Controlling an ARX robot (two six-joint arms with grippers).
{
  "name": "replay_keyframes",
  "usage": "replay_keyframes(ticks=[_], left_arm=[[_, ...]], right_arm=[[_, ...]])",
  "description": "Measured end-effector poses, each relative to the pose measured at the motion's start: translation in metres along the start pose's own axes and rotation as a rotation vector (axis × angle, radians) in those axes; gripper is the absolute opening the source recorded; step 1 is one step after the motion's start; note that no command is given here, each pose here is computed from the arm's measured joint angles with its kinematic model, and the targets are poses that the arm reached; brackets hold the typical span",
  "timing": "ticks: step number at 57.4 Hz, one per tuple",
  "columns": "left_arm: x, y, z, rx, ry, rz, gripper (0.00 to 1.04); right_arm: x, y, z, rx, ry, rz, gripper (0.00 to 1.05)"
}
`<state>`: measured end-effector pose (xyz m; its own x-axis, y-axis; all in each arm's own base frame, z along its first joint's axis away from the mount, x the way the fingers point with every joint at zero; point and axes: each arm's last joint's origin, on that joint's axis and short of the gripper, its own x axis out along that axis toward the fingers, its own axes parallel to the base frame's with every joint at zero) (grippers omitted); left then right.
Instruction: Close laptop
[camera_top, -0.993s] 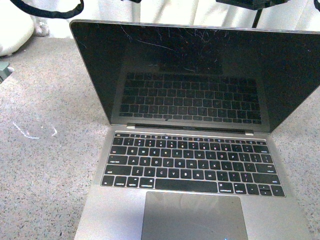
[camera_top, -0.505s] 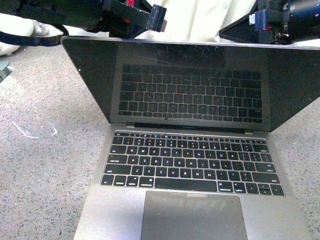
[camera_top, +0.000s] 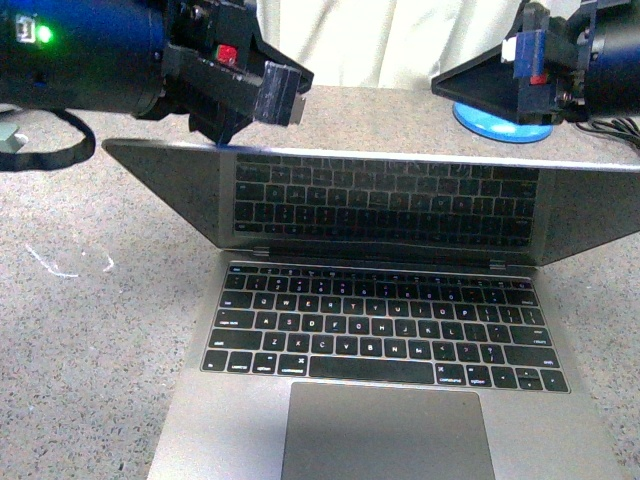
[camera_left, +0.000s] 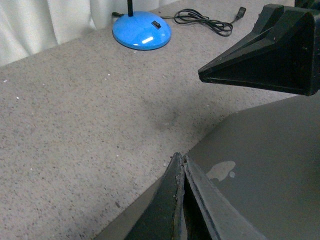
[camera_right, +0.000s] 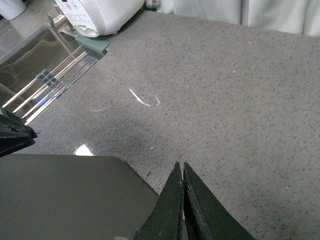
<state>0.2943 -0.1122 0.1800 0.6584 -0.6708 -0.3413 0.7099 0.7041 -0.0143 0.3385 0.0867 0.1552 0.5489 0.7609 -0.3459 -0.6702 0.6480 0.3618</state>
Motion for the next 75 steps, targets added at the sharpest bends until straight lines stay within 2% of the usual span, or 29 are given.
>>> replay_keyframes(ticks=[13, 31, 43, 59, 75], left_arm=[[-0.011, -0.009, -0.025, -0.060, 0.019, -0.009, 0.04], [-0.022, -0.025, -0.050, -0.128, 0.027, -0.030, 0.04], [-0.027, -0.032, -0.063, -0.165, 0.042, -0.035, 0.04], [-0.031, -0.038, -0.066, -0.187, 0.061, -0.045, 0.04], [-0.035, -0.053, -0.084, -0.217, 0.189, -0.081, 0.04]], right_arm=[[-0.004, 0.015, -0.038, 0.145, -0.004, -0.041, 0.01], [-0.008, 0.037, -0.081, 0.309, 0.003, -0.200, 0.01], [-0.010, 0.050, -0.096, 0.358, 0.008, -0.269, 0.01], [-0.013, 0.051, -0.100, 0.417, 0.014, -0.309, 0.01], [-0.015, 0.057, -0.116, 0.498, 0.049, -0.383, 0.01]])
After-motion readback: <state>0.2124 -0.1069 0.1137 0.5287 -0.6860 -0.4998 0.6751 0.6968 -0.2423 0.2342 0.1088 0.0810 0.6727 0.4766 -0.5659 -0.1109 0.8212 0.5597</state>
